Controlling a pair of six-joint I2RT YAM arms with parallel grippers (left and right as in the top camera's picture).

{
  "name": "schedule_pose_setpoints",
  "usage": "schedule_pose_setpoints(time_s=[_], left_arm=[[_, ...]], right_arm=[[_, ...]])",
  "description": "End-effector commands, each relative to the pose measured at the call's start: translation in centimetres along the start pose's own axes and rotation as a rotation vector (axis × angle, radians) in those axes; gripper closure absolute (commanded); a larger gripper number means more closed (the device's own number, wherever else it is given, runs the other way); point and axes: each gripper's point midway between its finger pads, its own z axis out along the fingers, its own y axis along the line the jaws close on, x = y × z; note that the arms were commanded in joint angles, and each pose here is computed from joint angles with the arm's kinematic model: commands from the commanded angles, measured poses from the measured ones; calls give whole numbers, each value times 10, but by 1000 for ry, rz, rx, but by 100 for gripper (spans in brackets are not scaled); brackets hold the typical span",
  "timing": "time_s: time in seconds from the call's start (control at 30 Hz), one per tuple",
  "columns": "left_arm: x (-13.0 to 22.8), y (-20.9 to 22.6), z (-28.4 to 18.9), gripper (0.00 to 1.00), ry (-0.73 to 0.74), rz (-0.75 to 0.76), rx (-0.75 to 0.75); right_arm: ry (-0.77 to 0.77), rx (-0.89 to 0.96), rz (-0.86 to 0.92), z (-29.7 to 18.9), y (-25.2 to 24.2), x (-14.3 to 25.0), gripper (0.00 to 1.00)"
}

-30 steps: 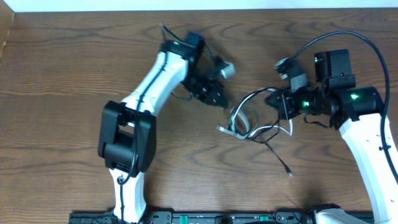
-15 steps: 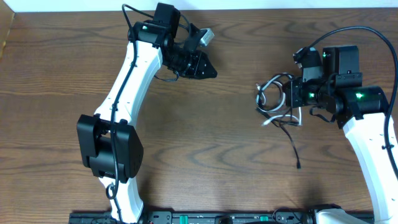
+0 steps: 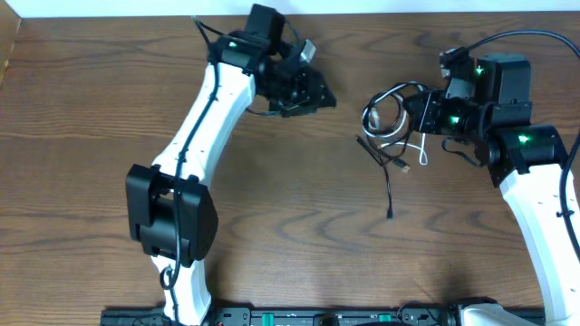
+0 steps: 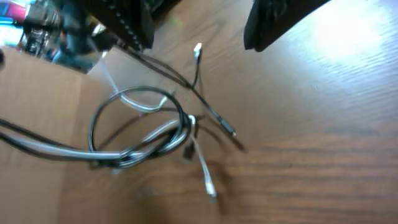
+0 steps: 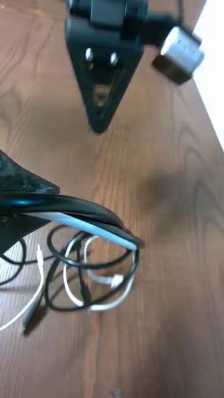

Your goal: Untangle cables

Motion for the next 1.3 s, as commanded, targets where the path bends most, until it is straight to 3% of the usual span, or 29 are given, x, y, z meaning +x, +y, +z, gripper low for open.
schedule_pose_setpoints(time_s=[0.0,0.13,0.4,0.67,1.03,1.1,1.23,1.27], left_arm=[[-7,3,36,43,-9,-201,-41],[-9,-3,54,42,-8,-239,-29],[-18,-4,60,37,-54,-301,-43],[-34,5,89,33,-99,-477,-39],[-29,-22,145,34,-123,-363,-20],[-32,-24,148,44,-133,-353,-11],[-44,-10,139,86,-162,-255,-34],[-46,-6,135,92,-165,-237,-37]], right_arm=[[-61,-12,137,-2,6,-18,99],[-133,77,247,3,-2,-28,99],[-195,-100,248,10,43,-48,99],[-211,-149,241,8,52,-55,99],[-191,-243,242,-2,54,-61,99],[-185,-248,250,-3,51,-62,99],[-166,-168,310,-7,17,-58,99],[-162,-155,318,-8,12,-57,99]])
